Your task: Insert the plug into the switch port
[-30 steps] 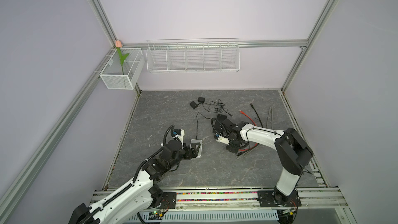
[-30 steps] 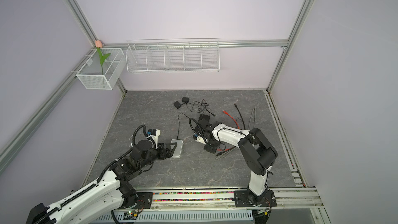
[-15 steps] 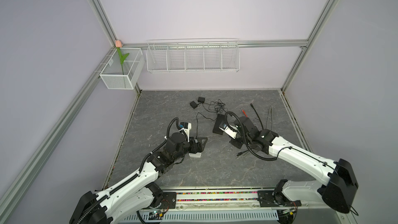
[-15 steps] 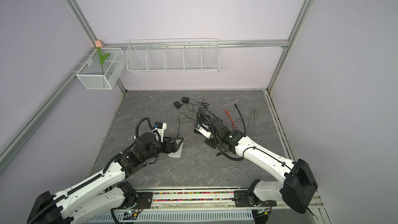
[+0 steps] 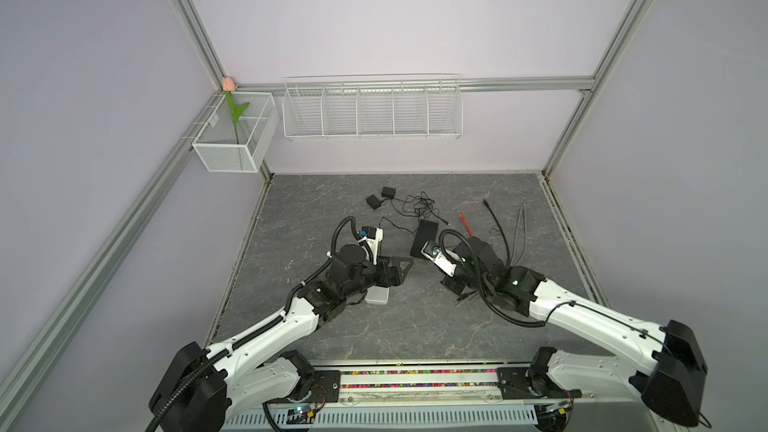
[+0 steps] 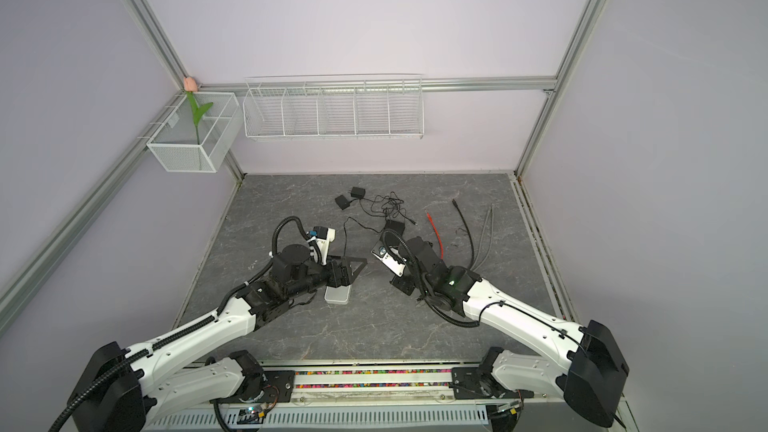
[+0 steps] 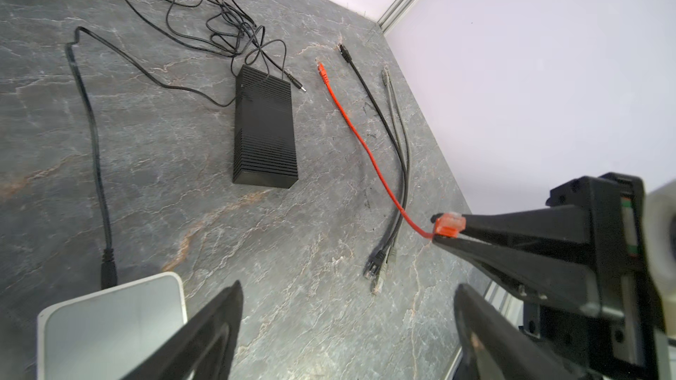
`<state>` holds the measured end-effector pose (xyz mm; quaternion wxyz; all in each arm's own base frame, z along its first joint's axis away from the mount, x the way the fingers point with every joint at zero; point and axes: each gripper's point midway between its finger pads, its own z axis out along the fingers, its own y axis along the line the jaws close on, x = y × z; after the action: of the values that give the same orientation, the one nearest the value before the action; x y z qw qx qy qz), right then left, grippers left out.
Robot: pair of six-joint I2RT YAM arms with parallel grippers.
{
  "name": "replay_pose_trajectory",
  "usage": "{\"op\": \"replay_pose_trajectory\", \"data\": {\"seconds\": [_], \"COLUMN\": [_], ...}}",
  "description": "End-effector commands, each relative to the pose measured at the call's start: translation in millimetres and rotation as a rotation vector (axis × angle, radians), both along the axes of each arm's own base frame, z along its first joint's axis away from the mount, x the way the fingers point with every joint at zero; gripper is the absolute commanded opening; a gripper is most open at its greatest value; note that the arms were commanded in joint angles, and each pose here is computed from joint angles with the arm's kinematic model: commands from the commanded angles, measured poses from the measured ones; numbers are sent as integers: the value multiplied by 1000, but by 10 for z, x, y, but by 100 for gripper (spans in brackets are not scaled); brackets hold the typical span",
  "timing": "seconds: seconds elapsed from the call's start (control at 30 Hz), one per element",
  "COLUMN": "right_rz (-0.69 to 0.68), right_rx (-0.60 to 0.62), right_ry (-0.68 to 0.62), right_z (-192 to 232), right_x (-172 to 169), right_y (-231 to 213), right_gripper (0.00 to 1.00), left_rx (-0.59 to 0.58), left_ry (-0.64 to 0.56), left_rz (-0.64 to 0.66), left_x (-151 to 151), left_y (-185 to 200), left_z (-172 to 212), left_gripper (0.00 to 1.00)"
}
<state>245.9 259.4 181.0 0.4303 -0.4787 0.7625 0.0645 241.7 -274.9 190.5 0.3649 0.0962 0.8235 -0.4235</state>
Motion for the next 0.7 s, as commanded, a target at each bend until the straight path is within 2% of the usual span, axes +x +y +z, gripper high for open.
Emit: {"op": "replay_pose_trajectory", "data": {"seconds": [0.0, 0.27, 0.5, 0.67], "right_rz": [17, 43, 55, 69], "right_rx": [59, 43, 37, 40], "right_ry": [-27, -32, -39, -32], "right_z": [103, 80, 44, 14], "right_x": [-9, -25, -28, -41], "right_y": [88, 205, 285, 329], "right_gripper": [6, 6, 6, 7], "left_rx": [-77, -115, -155, -147], "left_ry": [-34, -14, 32, 41], "left_rz": [-16, -24, -65, -72], "left_x": [25, 22, 30, 18], "left_y": [-87, -133, -277, -331], "left_z": [254, 260, 251, 202], "left_gripper": [89, 86, 79, 76]}}
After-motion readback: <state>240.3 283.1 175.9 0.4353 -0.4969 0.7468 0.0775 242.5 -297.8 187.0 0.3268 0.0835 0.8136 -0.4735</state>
